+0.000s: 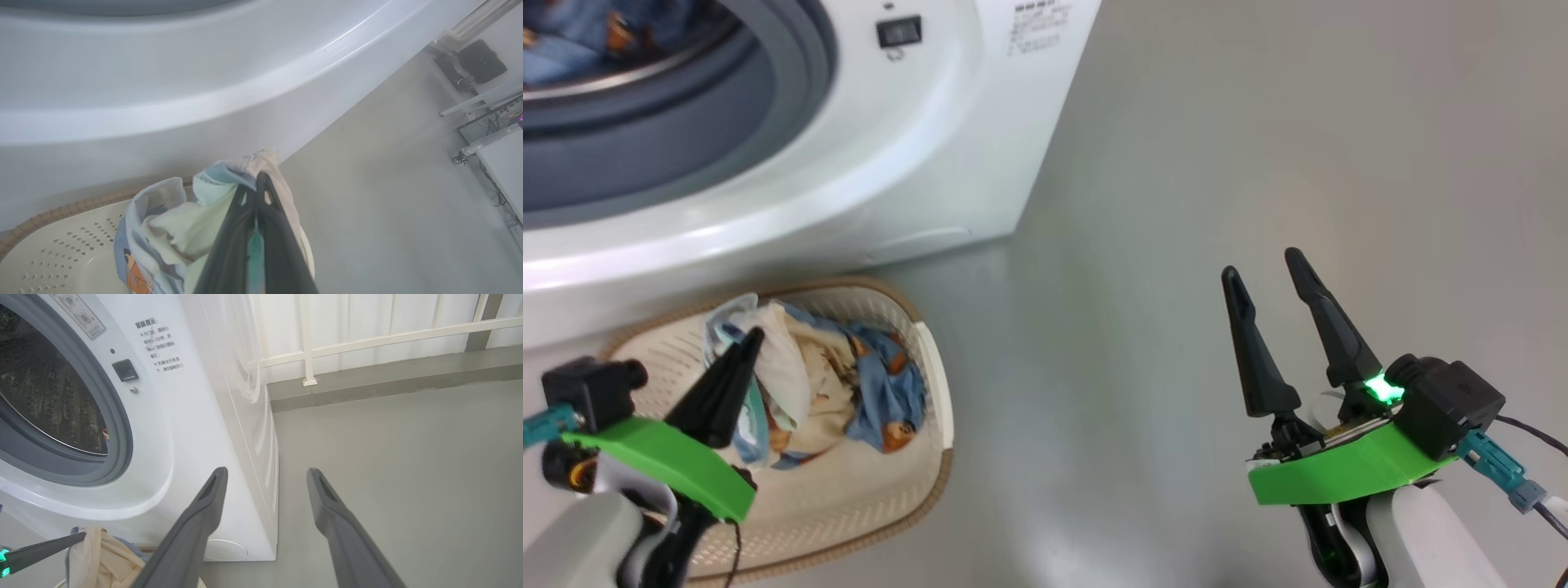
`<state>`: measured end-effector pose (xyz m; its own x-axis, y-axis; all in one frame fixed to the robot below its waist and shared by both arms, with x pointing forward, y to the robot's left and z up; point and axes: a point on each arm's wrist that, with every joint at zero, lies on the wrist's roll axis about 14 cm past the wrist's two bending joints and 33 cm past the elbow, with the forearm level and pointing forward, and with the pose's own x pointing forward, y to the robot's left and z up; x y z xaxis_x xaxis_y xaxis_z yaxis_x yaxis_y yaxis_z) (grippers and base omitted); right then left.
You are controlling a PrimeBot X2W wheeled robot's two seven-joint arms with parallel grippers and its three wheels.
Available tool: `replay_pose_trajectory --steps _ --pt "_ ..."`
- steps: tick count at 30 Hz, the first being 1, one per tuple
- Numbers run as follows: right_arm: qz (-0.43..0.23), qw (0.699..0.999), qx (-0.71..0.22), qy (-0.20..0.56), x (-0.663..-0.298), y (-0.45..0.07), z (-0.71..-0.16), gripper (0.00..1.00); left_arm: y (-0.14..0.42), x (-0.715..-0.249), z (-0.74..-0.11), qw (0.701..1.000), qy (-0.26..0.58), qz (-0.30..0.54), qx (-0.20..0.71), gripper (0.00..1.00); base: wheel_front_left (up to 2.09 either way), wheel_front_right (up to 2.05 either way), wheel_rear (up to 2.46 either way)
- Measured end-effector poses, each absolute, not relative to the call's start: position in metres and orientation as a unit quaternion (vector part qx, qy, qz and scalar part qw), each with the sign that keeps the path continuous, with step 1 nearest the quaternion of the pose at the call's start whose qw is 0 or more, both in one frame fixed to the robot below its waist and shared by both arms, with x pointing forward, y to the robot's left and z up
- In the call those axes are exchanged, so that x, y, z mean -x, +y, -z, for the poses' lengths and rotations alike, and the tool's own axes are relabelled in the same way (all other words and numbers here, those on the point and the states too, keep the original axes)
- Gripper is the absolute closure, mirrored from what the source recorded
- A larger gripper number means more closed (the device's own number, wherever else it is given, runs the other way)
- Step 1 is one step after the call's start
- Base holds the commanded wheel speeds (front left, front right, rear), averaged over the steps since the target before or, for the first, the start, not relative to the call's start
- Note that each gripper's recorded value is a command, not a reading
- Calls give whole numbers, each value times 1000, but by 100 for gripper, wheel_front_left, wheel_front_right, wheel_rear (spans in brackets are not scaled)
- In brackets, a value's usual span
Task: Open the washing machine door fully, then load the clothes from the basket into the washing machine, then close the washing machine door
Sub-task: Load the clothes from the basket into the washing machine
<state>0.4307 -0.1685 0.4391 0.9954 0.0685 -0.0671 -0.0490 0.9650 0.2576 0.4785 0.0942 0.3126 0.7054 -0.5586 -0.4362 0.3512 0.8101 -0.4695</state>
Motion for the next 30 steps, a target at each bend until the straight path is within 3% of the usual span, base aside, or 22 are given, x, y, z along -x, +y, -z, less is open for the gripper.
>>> replay_pose_trajectory --steps 30 --pt "-45 989 -131 -43 -390 -163 -510 0 101 -442 -512 954 27 230 192 100 0 0 0"
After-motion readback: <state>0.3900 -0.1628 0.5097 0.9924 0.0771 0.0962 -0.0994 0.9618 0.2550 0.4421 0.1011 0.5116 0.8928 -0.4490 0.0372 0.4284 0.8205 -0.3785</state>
